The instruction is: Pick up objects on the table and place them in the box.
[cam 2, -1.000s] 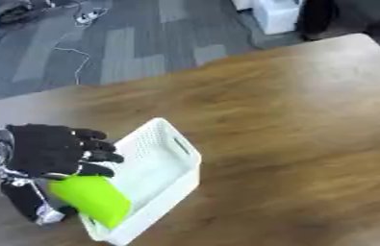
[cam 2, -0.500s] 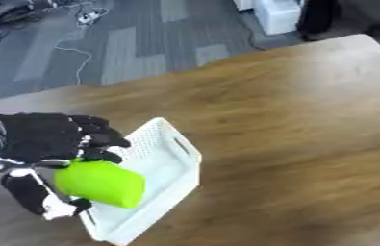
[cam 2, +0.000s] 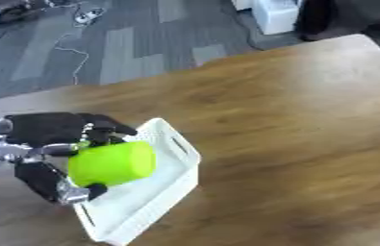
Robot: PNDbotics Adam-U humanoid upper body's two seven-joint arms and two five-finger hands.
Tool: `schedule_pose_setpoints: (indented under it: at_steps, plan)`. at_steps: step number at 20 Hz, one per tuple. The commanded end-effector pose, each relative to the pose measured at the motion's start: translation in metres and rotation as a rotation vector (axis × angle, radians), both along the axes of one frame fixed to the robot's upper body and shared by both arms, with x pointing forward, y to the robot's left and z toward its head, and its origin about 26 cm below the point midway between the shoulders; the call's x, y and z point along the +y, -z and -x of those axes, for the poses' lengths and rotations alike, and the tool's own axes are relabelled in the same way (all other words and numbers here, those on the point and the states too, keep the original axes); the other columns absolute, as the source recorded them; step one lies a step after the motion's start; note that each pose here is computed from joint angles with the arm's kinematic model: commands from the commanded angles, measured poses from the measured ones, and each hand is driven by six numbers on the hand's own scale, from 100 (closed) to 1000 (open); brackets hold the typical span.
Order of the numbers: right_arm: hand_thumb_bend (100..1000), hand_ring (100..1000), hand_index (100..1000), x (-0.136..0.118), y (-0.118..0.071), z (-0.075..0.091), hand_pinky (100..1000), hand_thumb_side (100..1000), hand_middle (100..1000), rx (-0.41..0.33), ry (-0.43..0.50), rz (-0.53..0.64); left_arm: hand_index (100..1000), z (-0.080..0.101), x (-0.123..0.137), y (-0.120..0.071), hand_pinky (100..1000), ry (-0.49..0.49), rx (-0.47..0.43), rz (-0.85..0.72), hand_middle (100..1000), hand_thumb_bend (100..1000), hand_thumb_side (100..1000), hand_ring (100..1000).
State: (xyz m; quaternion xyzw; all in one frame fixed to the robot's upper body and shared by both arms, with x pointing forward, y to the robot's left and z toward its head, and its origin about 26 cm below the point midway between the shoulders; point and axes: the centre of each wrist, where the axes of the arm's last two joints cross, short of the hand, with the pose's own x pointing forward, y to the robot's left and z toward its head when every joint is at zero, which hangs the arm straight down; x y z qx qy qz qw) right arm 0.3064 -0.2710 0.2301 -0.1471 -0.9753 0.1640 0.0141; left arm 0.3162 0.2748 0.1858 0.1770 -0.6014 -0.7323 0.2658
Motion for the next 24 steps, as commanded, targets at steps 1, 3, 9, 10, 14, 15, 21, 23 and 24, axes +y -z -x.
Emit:
schedule_pose_setpoints:
  at_steps: [1, 3, 9, 10, 14, 15, 21, 23, 24]
  plan:
    - [248, 472, 568, 0.001, -0.008, 0.002, 355, 1000, 488, -0.027, -0.01, 0.004, 896, -0.004, 0.0, -0.006, 851, 0.026, -0.043, 0.051, 947, 282, 1000, 901]
    - [248, 472, 568, 0.001, -0.008, 0.002, 355, 1000, 488, -0.027, -0.011, 0.005, 849, -0.004, 0.0, -0.005, 691, 0.039, -0.075, 0.104, 866, 223, 1000, 796]
    - [248, 472, 568, 0.002, -0.008, 0.002, 356, 1000, 488, -0.028, -0.014, 0.005, 207, -0.002, -0.005, -0.003, 100, 0.069, -0.157, 0.22, 100, 149, 618, 100]
    - [248, 472, 568, 0.002, -0.008, 0.002, 356, 1000, 488, -0.028, -0.014, 0.005, 200, -0.001, -0.006, -0.003, 100, 0.078, -0.176, 0.219, 100, 174, 579, 100]
    - [248, 472, 568, 0.002, -0.008, 0.001, 356, 1000, 488, -0.028, -0.015, 0.006, 522, 0.0, -0.007, 0.002, 221, 0.103, -0.209, 0.194, 421, 229, 879, 399]
    - [247, 472, 568, 0.002, -0.008, 0.002, 355, 1000, 488, -0.028, -0.015, 0.006, 790, 0.001, -0.007, 0.001, 656, 0.114, -0.22, 0.148, 777, 325, 1000, 772]
    - [247, 472, 568, 0.002, -0.008, 0.001, 355, 1000, 488, -0.027, -0.016, 0.008, 1000, -0.003, -0.002, 0.014, 1000, 0.101, -0.111, -0.364, 1000, 509, 1000, 1000]
    - [247, 472, 568, 0.002, -0.008, 0.002, 355, 1000, 488, -0.027, -0.016, 0.008, 1000, -0.004, 0.0, 0.017, 1000, 0.083, -0.065, -0.422, 1000, 227, 1000, 1000]
    - [247, 472, 568, 0.002, -0.008, 0.002, 355, 1000, 488, -0.027, -0.015, 0.008, 1000, -0.005, 0.001, 0.019, 1000, 0.069, -0.039, -0.423, 1000, 100, 1000, 1000]
